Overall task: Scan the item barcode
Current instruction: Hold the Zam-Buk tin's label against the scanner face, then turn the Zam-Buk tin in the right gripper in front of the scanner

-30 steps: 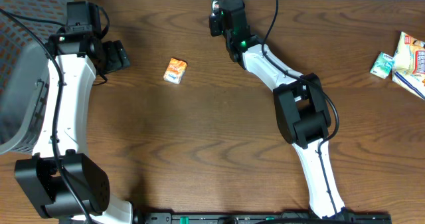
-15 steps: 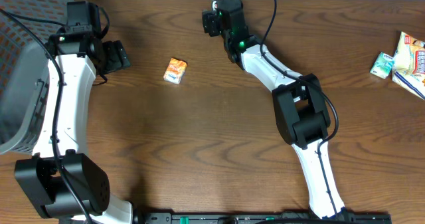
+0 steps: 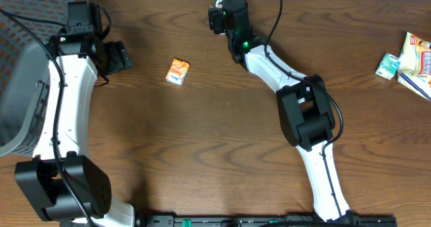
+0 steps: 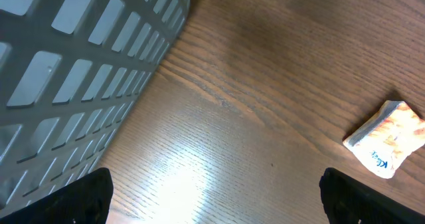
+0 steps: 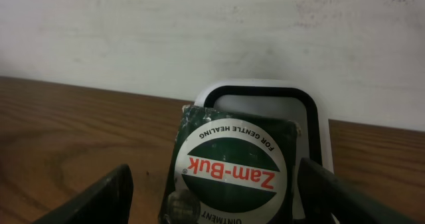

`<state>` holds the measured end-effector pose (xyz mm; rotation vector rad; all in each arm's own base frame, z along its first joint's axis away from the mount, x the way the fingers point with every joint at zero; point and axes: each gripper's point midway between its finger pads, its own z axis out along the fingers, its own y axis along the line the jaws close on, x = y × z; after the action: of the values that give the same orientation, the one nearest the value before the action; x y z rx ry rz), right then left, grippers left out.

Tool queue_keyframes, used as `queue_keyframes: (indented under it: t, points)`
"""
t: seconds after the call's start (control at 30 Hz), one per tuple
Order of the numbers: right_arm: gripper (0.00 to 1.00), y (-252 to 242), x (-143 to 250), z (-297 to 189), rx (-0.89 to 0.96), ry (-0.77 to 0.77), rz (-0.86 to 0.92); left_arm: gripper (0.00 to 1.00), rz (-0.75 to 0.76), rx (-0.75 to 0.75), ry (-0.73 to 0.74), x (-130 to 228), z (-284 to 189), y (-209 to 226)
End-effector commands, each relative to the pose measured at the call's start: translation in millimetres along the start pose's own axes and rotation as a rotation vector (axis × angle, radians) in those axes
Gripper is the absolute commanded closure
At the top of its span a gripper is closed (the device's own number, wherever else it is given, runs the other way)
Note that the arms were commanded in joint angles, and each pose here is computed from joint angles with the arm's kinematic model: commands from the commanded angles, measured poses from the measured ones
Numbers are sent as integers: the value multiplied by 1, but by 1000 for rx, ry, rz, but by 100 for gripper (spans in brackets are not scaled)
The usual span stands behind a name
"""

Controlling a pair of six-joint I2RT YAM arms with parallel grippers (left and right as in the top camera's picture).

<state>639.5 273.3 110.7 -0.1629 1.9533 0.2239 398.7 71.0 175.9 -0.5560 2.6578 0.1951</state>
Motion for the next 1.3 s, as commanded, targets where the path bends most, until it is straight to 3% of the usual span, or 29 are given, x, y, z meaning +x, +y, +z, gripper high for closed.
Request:
queue_keyframes:
  t: [0.0, 0.1, 0.27, 0.97, 1.27]
  points:
    - [27, -2, 12, 4, 21, 17, -2, 3, 10, -3, 17, 3, 5, 1]
    - [40, 0, 12, 4, 16, 16, -2, 2, 10, -3, 17, 3, 5, 1]
    - [46, 0, 18, 4, 19, 38, -7, 3, 10, -3, 17, 3, 5, 1]
    - [58, 6, 41, -5, 23, 158, -39, 3, 10, -3, 17, 3, 5, 1]
    - [55, 12, 69, -30, 33, 335, -87, 3, 10, -3, 17, 3, 5, 1]
